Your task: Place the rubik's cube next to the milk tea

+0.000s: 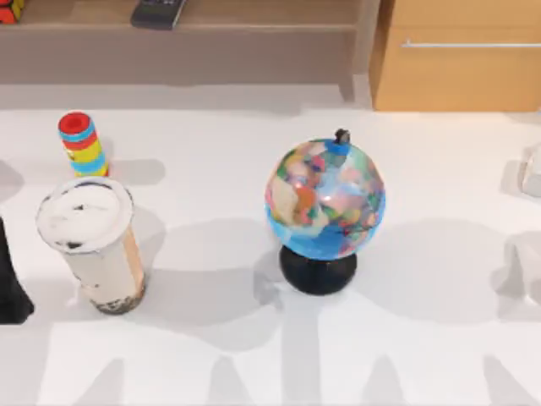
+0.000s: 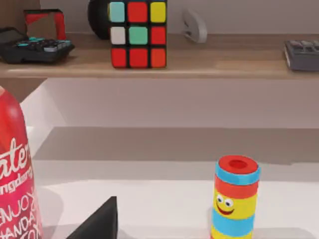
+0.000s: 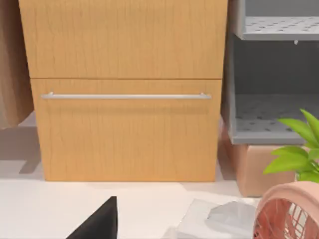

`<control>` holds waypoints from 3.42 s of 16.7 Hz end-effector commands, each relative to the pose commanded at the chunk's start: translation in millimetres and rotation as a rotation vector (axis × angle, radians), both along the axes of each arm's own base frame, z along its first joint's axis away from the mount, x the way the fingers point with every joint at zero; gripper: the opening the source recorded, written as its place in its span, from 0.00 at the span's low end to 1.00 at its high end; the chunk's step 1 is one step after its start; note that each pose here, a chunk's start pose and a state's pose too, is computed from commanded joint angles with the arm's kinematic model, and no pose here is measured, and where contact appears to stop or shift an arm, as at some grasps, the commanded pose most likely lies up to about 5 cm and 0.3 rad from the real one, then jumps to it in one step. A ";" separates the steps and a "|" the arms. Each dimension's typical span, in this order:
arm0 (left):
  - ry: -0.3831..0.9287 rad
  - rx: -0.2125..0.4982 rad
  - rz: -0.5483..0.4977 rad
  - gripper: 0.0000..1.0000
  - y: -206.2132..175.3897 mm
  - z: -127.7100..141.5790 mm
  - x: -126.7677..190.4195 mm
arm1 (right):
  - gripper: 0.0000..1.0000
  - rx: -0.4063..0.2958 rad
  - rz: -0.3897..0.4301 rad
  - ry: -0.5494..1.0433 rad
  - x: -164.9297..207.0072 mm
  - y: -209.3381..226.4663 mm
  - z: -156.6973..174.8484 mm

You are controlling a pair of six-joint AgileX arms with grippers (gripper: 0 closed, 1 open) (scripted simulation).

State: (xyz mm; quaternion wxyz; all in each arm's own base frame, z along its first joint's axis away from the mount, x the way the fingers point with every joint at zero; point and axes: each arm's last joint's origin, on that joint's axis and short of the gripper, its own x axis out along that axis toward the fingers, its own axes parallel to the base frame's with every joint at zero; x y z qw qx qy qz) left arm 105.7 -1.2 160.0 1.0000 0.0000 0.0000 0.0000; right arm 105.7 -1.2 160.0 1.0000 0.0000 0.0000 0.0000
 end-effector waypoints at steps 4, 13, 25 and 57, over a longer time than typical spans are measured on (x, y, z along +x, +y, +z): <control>-0.015 0.000 0.001 1.00 0.4 7.0 0.7 | 1.00 0.000 0.000 0.000 0.0 0.0 0.0; -0.043 0.003 -0.011 1.00 8.6 80.2 64.7 | 1.00 0.000 0.000 0.000 0.0 0.0 0.0; -0.007 -0.001 -0.029 1.00 47.2 30.2 249.9 | 1.00 0.000 0.000 0.000 0.0 0.0 0.0; 0.000 0.000 -0.020 0.47 57.8 -2.4 335.9 | 1.00 0.000 0.000 0.000 0.0 0.0 0.0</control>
